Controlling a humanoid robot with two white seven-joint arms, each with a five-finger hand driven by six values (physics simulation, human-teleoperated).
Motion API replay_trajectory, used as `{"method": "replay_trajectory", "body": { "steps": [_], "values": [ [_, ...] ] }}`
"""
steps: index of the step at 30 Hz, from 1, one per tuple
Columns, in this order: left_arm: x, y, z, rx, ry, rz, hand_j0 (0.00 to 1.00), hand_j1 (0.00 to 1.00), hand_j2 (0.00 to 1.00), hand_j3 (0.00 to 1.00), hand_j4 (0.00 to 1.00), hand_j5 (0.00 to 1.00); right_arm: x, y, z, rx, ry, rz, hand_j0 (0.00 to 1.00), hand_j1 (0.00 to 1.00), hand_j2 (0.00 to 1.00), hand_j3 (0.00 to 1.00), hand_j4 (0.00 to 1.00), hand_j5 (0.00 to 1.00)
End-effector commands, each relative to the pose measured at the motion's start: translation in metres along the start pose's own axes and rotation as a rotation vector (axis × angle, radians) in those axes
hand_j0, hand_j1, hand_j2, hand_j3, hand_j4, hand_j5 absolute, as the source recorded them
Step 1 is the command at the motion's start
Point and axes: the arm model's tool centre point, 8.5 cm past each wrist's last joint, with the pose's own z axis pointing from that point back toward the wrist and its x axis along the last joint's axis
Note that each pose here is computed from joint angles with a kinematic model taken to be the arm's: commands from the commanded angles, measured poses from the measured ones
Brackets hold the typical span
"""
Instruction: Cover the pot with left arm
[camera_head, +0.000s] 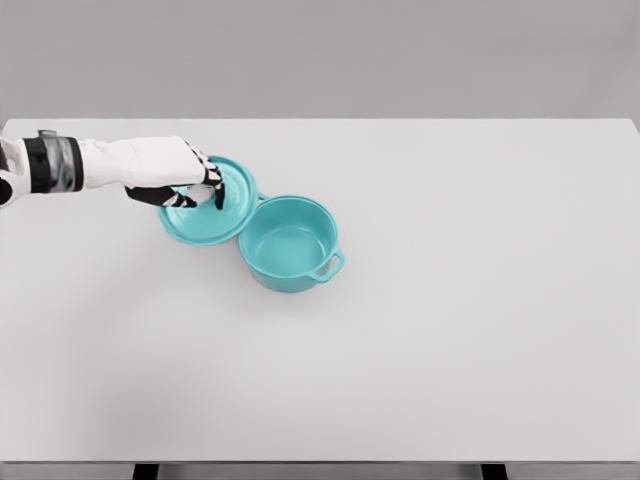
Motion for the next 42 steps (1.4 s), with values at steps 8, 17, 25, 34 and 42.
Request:
{"method": "replay_trajectory", "body": {
  "steps": [8,17,25,34,42],
  "values": [
    [0.012,0.007,-0.015,0.023,-0.043,-0.006,0.53,0.53,0.53,0.53,0.53,0.53,0.000,0.000,0.000,0.000,0.000,0.001,1.00,1.00,1.00,1.00,1.00,1.00],
    [0.022,0.007,-0.031,0.027,-0.083,-0.002,0.53,0.53,0.53,0.53,0.53,0.53,0.000,0.000,0.000,0.000,0.000,0.001,1.00,1.00,1.00,1.00,1.00,1.00],
    [0.032,0.010,-0.046,0.039,-0.119,0.000,0.53,0.53,0.53,0.53,0.53,0.53,0.000,0.000,0.000,0.000,0.000,0.001,1.00,1.00,1.00,1.00,1.00,1.00],
    [0.039,0.015,-0.049,0.051,-0.140,-0.013,0.53,0.53,0.53,0.53,0.53,0.53,0.000,0.000,0.000,0.000,0.000,0.001,1.00,1.00,1.00,1.00,1.00,1.00],
    [0.053,0.019,-0.056,0.056,-0.179,-0.035,0.53,0.53,0.53,0.53,0.53,0.53,0.000,0.000,0.000,0.000,0.000,0.001,1.00,1.00,1.00,1.00,1.00,1.00]
  ]
}}
